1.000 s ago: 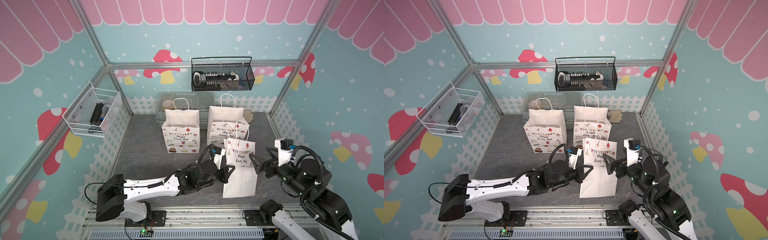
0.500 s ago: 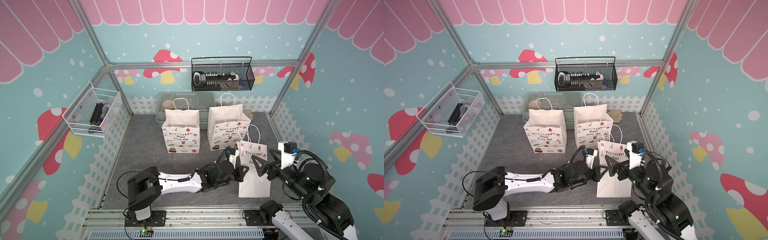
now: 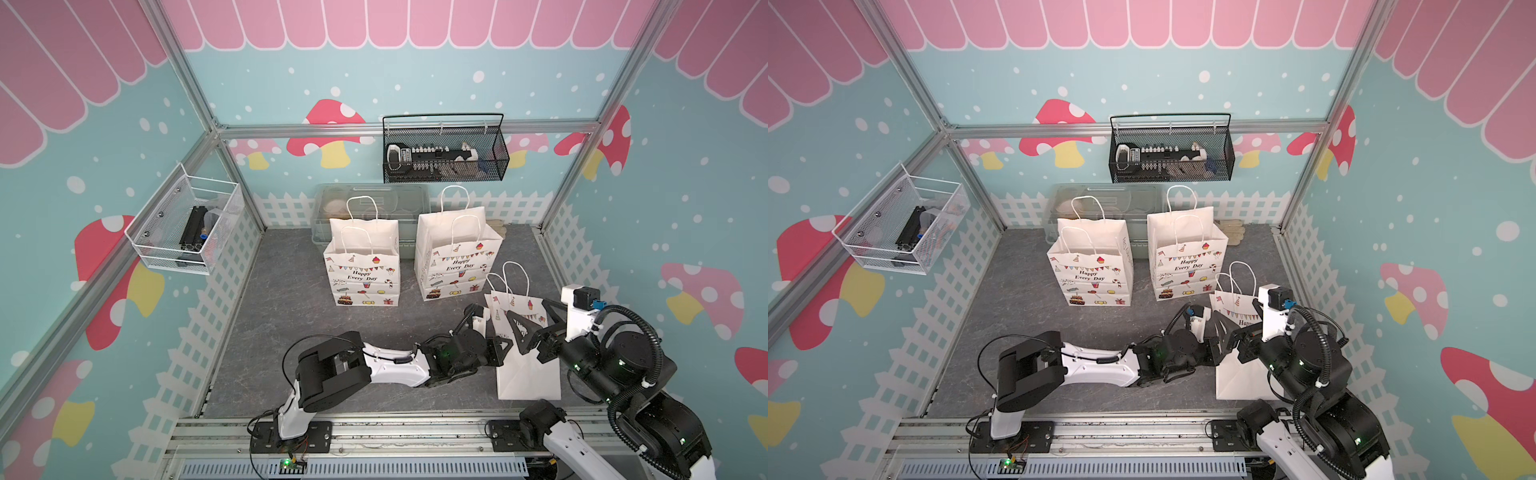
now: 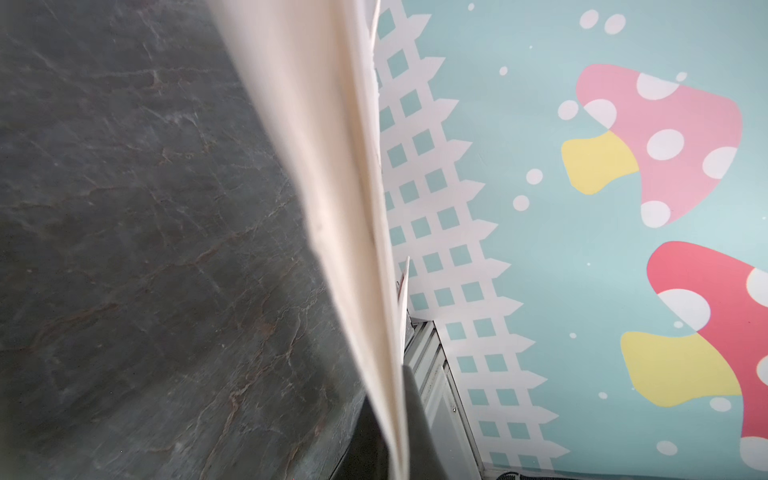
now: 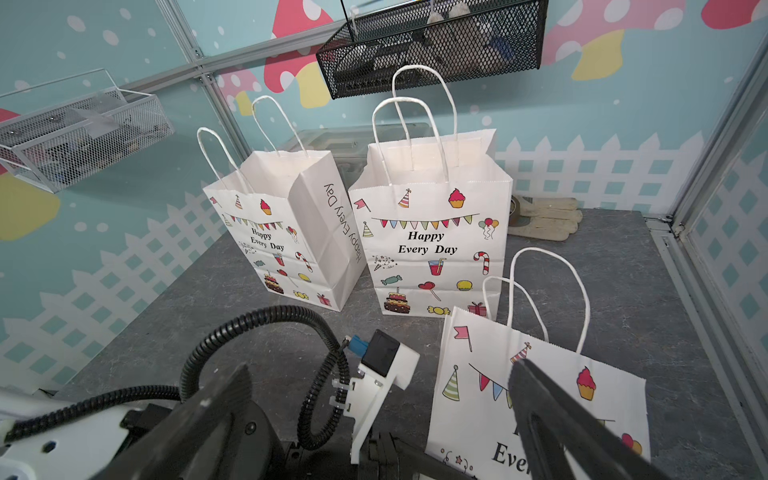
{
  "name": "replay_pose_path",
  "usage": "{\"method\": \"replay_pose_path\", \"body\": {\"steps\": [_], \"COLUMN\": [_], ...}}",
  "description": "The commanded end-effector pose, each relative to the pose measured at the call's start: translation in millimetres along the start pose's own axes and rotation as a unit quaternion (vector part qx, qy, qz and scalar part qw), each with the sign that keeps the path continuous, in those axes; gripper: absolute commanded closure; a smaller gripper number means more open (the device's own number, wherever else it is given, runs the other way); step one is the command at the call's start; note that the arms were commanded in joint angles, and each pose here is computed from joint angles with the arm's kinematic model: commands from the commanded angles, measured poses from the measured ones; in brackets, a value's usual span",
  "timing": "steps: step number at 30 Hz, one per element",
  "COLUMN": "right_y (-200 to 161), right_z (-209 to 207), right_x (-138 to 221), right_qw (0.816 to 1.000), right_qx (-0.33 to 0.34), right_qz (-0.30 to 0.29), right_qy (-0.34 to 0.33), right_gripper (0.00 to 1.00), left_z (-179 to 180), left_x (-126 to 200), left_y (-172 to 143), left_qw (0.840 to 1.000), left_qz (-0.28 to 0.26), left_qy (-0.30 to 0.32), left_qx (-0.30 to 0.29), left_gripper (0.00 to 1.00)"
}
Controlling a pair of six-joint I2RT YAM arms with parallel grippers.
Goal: Put away the paper bag
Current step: Place the paper bag at the center of the board.
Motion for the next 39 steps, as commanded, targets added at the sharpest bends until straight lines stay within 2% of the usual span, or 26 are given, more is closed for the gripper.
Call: {"method": "replay_pose_path", "body": {"steps": [1, 12, 24, 30, 39], "right_y": [0, -2, -4, -6, -7], "right_z": [-1, 0, 1, 1, 1], "right_x": [2, 3, 4, 4, 4], "right_qw": [1.0, 1.0, 1.0, 1.0, 1.0], "right_qx": [-0.006, -0.008, -0.009, -0.01, -0.009], "right_qz": [-0.008, -0.009, -0.009, -0.009, -0.008], "right_qy": [-0.004, 0.0, 0.004, 0.005, 0.005], "right_gripper": [0.01, 0.01, 0.01, 0.01, 0.01], "left_z": [4, 42, 70, 85, 95], "left_x": [-10, -18, -26, -24, -18], "left_y": [-1, -1, -10, -13, -13], "left_qw": [0.999, 0.996, 0.993, 0.991, 0.988], "left_qz": [-0.008, -0.023, -0.017, -0.017, -0.027], "left_qy": [-0.016, 0.011, 0.038, 0.05, 0.05], "left_qx": [0.05, 0.088, 0.107, 0.12, 0.144], "left_gripper": [1.0, 1.0, 0.93, 0.76, 0.31]}}
Point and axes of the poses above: each gripper's point midway between its finger pads, its own x axis back along the fingers, its own z axis along the line the jaws close on, y = z × x, the point moved 1 cm from there along x, back along the fingers, and after that the axes turned 10 degrees about x, right-handed, at the moved point
